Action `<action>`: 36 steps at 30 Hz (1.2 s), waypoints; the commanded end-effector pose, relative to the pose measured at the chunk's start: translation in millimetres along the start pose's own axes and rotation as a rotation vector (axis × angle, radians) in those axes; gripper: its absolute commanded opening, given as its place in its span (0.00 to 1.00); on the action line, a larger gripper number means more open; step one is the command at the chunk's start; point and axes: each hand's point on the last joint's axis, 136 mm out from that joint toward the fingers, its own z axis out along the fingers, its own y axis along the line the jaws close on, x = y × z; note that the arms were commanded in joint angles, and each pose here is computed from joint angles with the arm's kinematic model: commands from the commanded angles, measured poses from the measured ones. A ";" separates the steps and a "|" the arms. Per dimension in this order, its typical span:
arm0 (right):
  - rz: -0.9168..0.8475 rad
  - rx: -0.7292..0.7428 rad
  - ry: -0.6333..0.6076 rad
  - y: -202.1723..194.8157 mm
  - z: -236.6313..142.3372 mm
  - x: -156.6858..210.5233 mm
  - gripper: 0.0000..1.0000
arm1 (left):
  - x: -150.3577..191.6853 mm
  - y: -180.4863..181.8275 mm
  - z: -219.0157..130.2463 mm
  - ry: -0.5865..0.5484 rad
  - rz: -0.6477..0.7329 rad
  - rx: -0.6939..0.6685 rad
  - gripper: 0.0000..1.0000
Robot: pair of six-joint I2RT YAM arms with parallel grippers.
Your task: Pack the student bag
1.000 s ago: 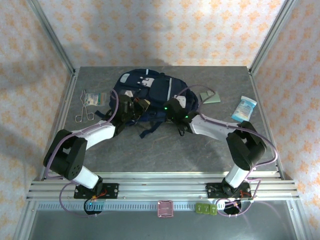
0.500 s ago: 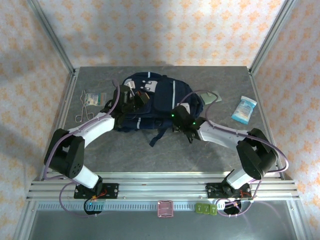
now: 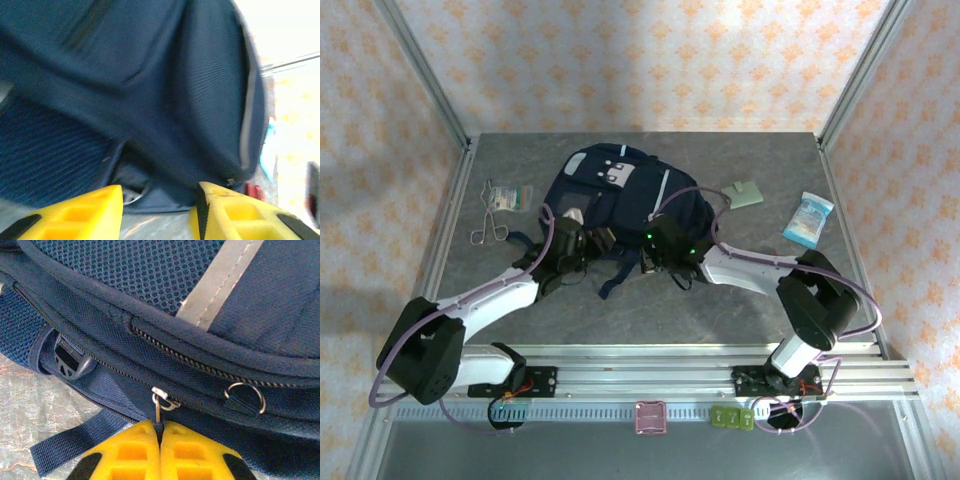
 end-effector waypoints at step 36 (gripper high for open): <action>0.048 -0.100 -0.078 44.0 14.3 -34.3 0.00 | -87.0 36.7 41.1 -0.164 -0.025 -0.170 0.44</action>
